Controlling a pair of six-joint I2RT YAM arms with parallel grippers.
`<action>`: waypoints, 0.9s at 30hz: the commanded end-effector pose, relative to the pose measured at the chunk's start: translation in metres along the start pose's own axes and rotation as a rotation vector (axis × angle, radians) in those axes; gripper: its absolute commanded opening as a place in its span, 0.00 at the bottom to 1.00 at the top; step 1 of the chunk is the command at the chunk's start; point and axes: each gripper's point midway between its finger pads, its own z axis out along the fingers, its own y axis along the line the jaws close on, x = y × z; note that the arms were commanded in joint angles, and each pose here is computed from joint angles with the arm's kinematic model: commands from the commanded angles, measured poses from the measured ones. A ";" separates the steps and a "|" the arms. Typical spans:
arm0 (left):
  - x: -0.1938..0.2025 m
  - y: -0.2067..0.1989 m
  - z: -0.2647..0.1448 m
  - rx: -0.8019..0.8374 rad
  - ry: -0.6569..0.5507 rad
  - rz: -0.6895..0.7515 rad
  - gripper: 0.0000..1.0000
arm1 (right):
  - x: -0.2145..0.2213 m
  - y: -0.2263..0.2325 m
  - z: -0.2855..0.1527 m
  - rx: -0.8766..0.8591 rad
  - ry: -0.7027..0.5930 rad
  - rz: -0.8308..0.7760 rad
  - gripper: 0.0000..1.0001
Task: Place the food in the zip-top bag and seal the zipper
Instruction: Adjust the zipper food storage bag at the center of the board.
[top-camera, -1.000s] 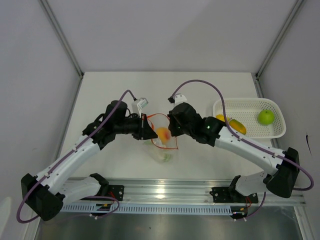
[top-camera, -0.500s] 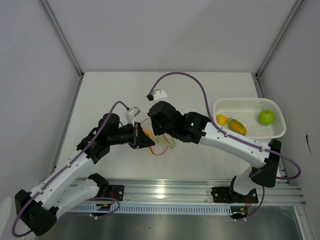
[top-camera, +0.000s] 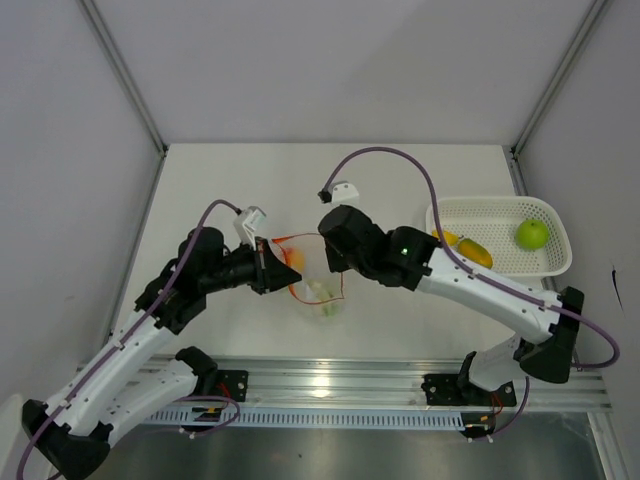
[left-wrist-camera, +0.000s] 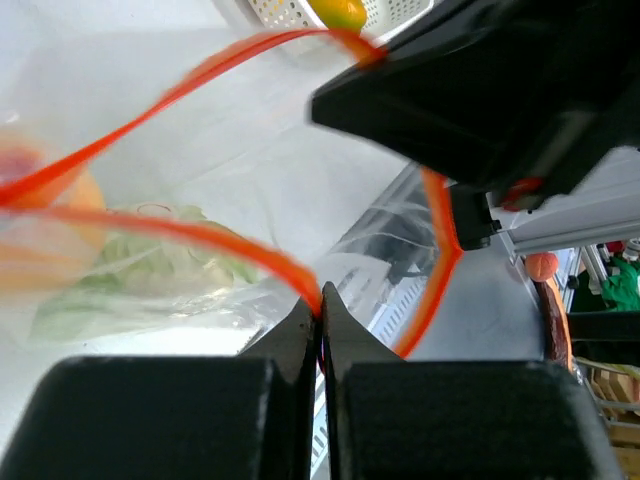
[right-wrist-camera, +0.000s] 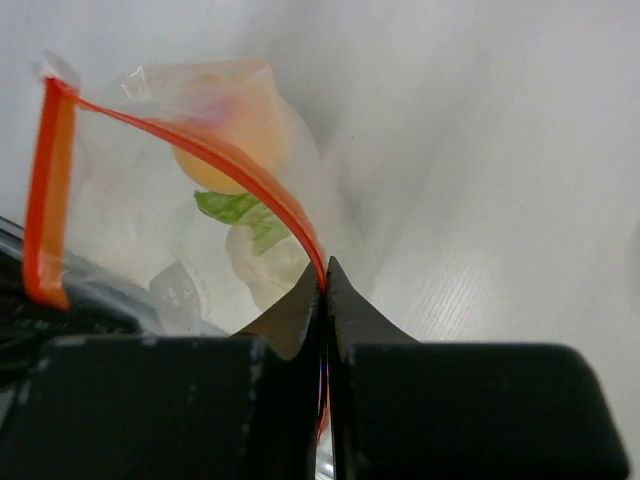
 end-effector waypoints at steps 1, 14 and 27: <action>-0.001 0.004 0.002 -0.012 0.000 0.009 0.01 | -0.023 -0.011 -0.037 -0.008 -0.097 0.064 0.00; 0.008 0.020 0.017 -0.026 0.025 -0.017 0.01 | 0.023 -0.023 0.006 0.031 0.022 0.066 0.00; -0.011 0.008 0.023 0.000 0.021 0.016 0.00 | -0.027 -0.032 -0.054 -0.030 -0.159 0.101 0.90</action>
